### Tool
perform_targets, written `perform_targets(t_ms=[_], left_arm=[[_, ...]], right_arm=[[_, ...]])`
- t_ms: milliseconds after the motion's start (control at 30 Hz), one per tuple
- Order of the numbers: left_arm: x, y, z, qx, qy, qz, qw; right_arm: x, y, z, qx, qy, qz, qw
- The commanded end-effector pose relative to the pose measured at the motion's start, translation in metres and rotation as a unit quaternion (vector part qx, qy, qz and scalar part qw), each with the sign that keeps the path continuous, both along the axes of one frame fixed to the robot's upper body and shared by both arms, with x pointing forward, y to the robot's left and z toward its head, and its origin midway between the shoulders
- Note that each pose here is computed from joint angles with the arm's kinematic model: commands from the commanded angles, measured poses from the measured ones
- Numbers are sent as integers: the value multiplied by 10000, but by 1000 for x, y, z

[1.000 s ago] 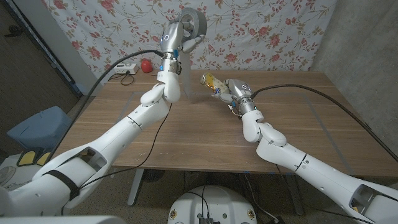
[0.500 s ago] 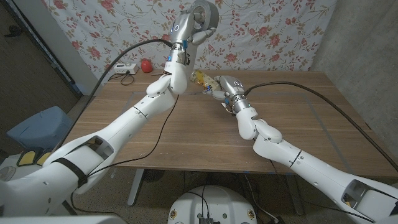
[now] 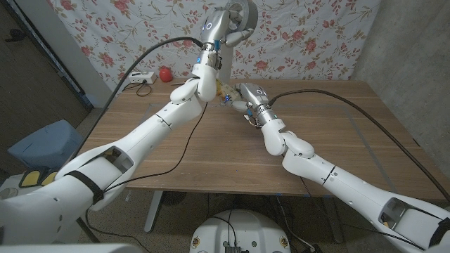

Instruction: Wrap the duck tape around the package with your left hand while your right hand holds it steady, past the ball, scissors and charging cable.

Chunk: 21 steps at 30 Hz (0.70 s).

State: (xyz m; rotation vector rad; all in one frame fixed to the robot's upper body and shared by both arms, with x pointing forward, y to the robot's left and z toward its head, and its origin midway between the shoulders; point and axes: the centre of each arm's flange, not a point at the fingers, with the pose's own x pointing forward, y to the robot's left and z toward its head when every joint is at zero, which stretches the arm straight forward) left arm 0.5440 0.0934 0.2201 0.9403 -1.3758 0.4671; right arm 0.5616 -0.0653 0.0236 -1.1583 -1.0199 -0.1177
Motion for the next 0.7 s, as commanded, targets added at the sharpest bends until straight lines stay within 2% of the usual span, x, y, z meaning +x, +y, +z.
perform_targets(t_ms=[33, 167, 400, 567, 700], left_arm=[[-3, -14, 8, 182, 44, -79, 9998], [-7, -18, 12, 253, 15, -90, 9996], [-23, -22, 20, 394, -78, -132, 9991], [-36, -21, 19, 522, -140, -62, 9985], [-44, -19, 17, 628, -226, 160, 9976]], right_arm=[[7, 19, 1, -339, -10, 93, 9994], [14, 24, -2, -442, 33, 84, 9990], [30, 29, -5, -549, 155, 1, 9984], [40, 25, -5, -533, 270, -55, 9982], [46, 20, -3, -464, 341, -127, 9983]])
